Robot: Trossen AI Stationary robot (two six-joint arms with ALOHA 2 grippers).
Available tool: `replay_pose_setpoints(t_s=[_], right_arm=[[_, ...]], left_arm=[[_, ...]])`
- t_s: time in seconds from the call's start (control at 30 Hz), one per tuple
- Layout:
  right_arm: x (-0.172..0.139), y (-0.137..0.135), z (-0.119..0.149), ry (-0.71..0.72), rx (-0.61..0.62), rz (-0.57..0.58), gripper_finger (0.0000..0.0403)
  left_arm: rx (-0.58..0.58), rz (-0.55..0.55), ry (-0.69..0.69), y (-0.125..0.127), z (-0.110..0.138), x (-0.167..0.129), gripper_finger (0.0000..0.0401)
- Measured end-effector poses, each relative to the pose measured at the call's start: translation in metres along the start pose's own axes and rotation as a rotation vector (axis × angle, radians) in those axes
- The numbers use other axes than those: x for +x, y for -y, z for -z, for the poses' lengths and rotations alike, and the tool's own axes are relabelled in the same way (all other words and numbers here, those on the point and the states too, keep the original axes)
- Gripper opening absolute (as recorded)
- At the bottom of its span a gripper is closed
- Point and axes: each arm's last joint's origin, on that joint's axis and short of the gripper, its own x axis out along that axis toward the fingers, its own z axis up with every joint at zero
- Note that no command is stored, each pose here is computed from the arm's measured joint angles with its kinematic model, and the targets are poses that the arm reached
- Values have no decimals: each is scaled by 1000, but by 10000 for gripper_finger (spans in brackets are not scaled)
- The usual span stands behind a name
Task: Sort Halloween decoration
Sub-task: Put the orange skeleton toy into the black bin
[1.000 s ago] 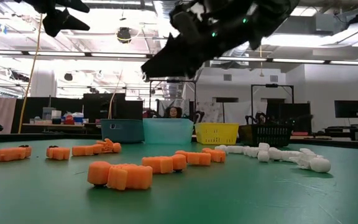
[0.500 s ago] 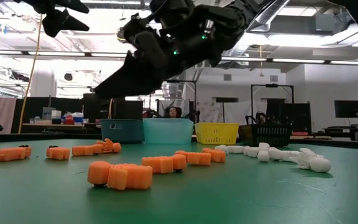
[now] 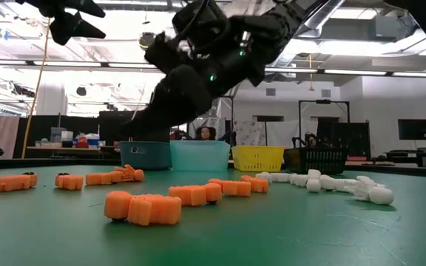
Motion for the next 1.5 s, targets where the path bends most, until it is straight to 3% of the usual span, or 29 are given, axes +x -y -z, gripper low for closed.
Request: replay_pose_setpoints(t_s=[0.2,1.0,1.23,1.5], right_arm=[[12,-2,16,-46,20,-13,136],[28,-19,32,-122,64,-19,134],[27,-19,34,-151,115,-4,107],[27,-20,36,-175,197,15,43]], left_arm=[[-2,0,0,0,0,0,261],[-15,-1,-6,0,1,0,261],[-9,-1,-6,0,1,0,261],[-8,-2,-6,0,1,0,261]])
